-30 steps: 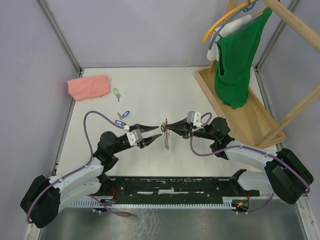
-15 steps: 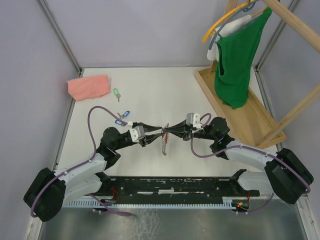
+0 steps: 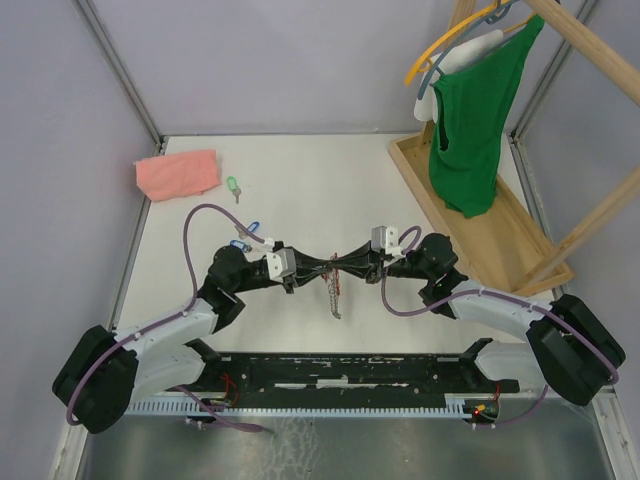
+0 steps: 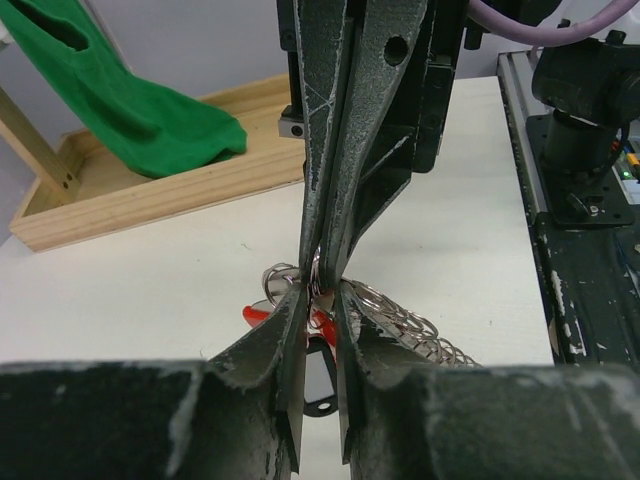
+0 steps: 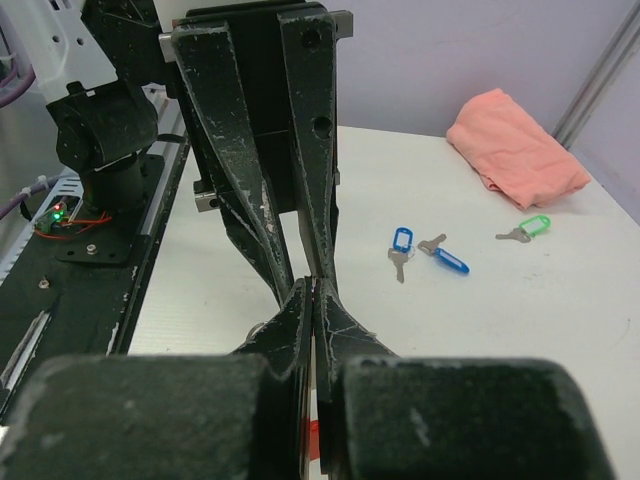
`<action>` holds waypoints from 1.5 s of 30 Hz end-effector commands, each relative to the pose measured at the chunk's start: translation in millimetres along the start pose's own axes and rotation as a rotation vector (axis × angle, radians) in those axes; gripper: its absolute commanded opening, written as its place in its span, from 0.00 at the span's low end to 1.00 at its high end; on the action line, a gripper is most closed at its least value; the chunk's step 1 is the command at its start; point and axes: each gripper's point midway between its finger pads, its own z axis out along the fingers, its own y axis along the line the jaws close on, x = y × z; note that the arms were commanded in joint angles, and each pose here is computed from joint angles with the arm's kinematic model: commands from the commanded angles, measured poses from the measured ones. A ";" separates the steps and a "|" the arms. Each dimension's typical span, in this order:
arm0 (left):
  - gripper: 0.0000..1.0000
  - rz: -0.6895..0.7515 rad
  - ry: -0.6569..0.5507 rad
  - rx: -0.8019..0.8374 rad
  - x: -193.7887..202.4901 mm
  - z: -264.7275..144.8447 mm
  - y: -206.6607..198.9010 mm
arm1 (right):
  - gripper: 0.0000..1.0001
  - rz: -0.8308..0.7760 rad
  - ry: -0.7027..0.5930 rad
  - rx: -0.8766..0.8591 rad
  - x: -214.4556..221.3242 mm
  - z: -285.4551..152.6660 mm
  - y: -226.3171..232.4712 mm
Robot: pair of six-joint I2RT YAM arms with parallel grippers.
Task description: Put the keys on the keyring
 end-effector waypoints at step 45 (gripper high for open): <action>0.03 0.012 0.255 0.161 5.2 7.1 -12.6 | 0.27 -0.075 0.323 -0.240 12.7 0.4 10.3</action>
